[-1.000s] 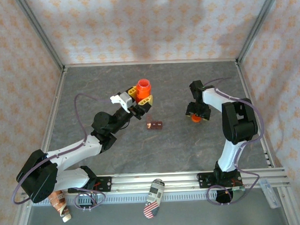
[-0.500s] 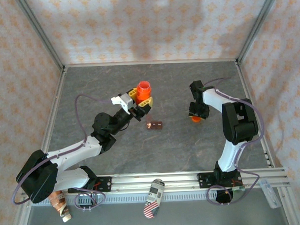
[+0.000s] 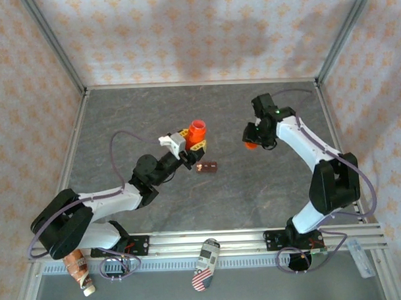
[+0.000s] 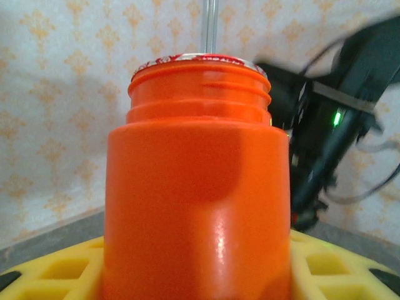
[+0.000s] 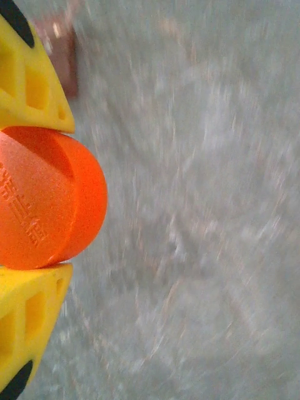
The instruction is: Sort the pills into containers
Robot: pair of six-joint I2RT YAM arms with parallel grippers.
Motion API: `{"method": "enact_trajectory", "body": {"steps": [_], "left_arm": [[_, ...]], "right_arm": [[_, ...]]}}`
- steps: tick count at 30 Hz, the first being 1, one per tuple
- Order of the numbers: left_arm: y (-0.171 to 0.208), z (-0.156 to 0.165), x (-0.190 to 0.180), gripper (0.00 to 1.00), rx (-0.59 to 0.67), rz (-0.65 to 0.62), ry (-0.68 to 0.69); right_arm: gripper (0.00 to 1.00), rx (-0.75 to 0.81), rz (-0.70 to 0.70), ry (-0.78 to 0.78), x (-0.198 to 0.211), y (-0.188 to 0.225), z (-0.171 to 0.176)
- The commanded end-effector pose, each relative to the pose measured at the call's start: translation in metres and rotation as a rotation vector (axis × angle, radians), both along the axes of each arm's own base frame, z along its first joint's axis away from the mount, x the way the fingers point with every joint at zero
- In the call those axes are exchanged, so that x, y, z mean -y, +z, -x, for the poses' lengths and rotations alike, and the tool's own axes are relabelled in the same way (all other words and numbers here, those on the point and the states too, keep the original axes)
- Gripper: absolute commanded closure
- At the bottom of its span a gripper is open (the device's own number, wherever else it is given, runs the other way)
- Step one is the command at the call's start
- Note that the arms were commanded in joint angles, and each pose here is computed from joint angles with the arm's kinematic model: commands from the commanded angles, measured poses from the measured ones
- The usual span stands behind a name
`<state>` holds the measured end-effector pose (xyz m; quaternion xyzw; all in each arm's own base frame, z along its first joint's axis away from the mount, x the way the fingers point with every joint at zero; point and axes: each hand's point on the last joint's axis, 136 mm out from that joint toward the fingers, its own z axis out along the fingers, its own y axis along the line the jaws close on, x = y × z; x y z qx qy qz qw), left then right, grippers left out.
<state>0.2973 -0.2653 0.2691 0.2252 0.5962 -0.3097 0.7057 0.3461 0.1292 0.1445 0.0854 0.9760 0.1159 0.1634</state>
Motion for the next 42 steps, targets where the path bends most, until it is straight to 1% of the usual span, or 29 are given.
{"method": "enact_trajectory", "body": {"steps": [1,7,10,14,19,27,37,42], "left_arm": [[0.014,0.004,-0.001,1.00,0.082,0.024,0.017],[-0.002,0.003,0.009,1.00,0.100,-0.046,0.006],[-0.010,0.001,0.014,1.00,0.117,-0.087,0.000],[-0.017,0.000,0.022,1.00,0.137,-0.129,-0.020],[-0.021,-0.003,0.032,1.00,0.155,-0.158,-0.047],[-0.028,-0.003,0.047,1.00,0.165,-0.187,-0.094],[-0.031,-0.002,0.054,1.00,0.168,-0.197,-0.120],[-0.032,-0.003,0.056,1.00,0.166,-0.199,-0.128]], "right_arm": [[0.61,0.057,-0.036,0.088,-0.023,0.053,0.010],[0.61,0.146,-0.078,0.220,-0.058,0.118,0.015],[0.61,0.162,-0.119,0.277,-0.069,0.139,0.022],[0.61,0.181,-0.147,0.349,-0.073,0.155,0.032],[0.60,0.143,-0.160,0.469,-0.079,0.159,0.049],[0.60,0.123,-0.210,0.576,-0.089,0.161,0.063],[0.60,0.073,-0.203,0.662,-0.099,0.151,0.072],[0.61,0.065,-0.200,0.679,-0.102,0.148,0.075]]}}
